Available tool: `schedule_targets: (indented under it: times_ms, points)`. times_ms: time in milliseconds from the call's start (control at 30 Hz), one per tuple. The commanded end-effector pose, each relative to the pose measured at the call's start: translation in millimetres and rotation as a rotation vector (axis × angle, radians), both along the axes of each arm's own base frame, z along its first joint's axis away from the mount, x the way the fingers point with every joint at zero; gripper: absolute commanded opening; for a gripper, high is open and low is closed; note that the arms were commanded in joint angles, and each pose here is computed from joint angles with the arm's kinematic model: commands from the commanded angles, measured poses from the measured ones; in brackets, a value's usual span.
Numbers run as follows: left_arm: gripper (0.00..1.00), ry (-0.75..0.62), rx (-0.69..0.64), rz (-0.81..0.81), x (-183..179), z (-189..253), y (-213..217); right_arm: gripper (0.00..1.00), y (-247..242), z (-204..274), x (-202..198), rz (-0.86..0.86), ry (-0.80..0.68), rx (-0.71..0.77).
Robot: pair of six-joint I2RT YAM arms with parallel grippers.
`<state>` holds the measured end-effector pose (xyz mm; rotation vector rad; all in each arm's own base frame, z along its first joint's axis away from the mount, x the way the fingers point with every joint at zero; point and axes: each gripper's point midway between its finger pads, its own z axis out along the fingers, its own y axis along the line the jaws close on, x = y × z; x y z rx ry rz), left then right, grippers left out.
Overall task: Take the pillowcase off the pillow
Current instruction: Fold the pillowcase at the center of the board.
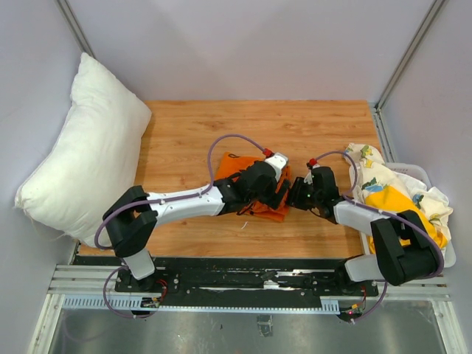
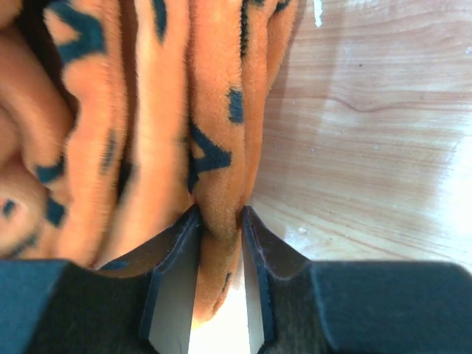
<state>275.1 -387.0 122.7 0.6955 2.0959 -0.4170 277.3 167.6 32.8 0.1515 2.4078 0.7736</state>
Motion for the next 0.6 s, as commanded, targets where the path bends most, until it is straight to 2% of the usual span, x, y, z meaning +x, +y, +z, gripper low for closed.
schedule_targets:
  times_ms: [0, 67, 133, 300, 433, 567]
  points:
    - [0.91, -0.033, -0.2, -0.083, -14.7, 47.6, -13.4, 0.31, -4.7, -2.1, -9.8, 0.0, 0.01, -0.034]
    - [0.99, -0.042, -0.278, -0.112, -18.8, 66.1, -6.3, 0.35, -10.0, 1.6, -10.7, -0.015, 0.0, -0.056]
    - [0.99, -0.034, -0.38, -0.172, -24.8, 89.2, 1.3, 0.42, -16.2, 7.4, -11.4, -0.03, -0.012, -0.083]
    - [0.99, -0.051, -0.604, -0.243, -28.9, 138.7, 42.0, 0.69, -33.0, 32.2, -10.9, -0.088, -0.063, -0.142]
    - [0.99, -0.094, -0.716, -0.15, -9.9, 158.9, 93.5, 0.84, -45.5, 51.5, -9.1, -0.143, -0.115, -0.175]
    - [0.99, -0.09, -0.757, -0.007, 13.8, 149.3, 135.2, 0.96, -51.1, 70.6, -4.6, -0.178, -0.161, -0.182]
